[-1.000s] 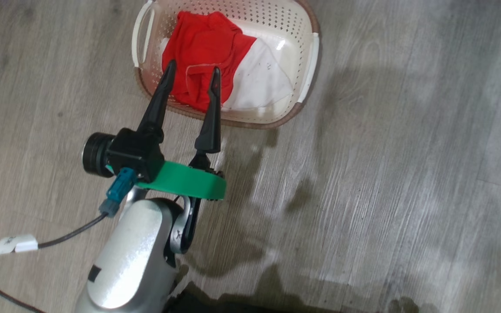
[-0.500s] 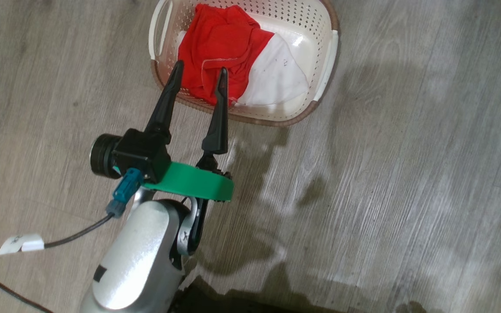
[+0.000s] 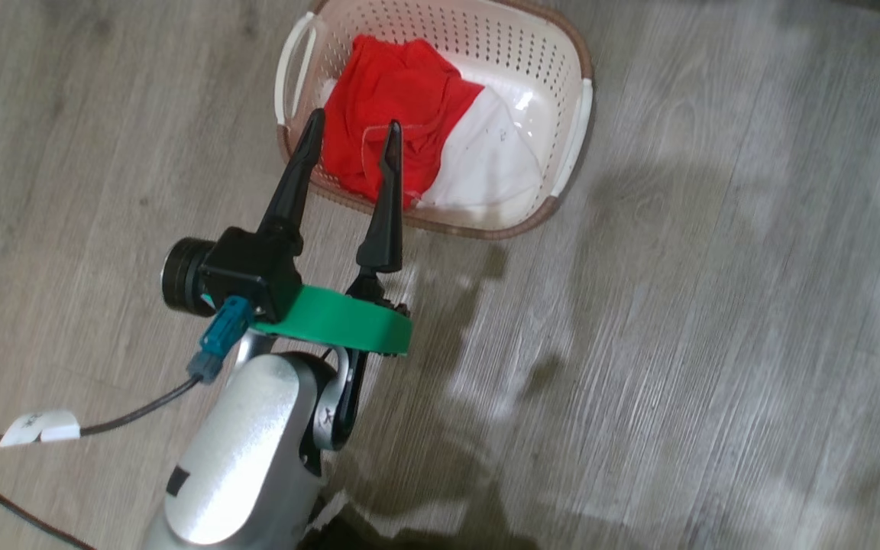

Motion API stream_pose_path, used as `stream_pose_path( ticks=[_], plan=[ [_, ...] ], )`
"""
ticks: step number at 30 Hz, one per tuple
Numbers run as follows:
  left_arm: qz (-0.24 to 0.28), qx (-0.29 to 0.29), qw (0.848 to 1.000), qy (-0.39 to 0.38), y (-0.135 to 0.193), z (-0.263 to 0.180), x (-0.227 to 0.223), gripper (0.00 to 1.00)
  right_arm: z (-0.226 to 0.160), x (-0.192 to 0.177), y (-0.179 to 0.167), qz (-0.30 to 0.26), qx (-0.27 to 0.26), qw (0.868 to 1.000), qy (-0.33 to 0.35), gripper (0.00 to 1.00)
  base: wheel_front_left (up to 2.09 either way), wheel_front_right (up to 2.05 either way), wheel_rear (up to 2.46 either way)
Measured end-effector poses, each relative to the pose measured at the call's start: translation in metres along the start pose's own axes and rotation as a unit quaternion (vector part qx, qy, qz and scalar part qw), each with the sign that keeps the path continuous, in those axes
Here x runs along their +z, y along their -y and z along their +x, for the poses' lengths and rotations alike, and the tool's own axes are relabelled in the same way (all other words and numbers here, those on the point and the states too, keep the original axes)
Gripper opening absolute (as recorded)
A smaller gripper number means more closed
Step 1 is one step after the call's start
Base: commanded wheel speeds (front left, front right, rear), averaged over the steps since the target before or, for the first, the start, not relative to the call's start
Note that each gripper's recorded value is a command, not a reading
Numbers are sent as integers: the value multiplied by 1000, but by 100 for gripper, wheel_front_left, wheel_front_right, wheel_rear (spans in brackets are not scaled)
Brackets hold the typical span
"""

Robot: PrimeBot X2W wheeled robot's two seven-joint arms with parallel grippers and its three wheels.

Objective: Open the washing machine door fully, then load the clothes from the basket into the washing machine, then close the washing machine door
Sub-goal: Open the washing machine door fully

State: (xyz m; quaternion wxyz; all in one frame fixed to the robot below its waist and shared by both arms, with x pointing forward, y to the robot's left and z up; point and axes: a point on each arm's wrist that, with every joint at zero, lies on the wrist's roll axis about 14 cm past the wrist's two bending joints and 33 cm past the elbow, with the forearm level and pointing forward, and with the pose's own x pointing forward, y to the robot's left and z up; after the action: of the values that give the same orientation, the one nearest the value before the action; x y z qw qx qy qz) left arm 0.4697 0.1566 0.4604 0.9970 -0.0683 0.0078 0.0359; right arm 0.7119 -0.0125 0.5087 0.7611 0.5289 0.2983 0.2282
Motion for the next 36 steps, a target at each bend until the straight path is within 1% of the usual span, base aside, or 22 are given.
stream_pose_path(
  ticks=[4,8,14,20,24,26,36],
  plan=[
    [-1,1,1000,15,0,-5,15,100,-8,-26,11,10,-14,999,-31,0,0,0,0],
    [-2,8,1000,22,-4,-17,24,100,-17,-51,12,12,-21,998,-62,0,0,0,0],
    [-2,18,999,39,-12,-32,42,100,-29,-81,6,10,-22,995,-94,0,0,0,0],
    [-2,32,998,48,-21,-50,53,100,-38,-120,-3,5,-18,990,-137,0,0,0,0],
    [10,38,998,56,-26,-62,60,100,-43,-149,-8,4,-14,986,-167,0,0,0,0],
    [10,41,997,58,-28,-65,62,100,-44,-156,-10,3,-13,985,-174,0,0,0,0],
    [1,90,994,69,-59,-96,74,100,-52,-211,-27,13,12,972,-235,0,0,0,0]
  ],
)
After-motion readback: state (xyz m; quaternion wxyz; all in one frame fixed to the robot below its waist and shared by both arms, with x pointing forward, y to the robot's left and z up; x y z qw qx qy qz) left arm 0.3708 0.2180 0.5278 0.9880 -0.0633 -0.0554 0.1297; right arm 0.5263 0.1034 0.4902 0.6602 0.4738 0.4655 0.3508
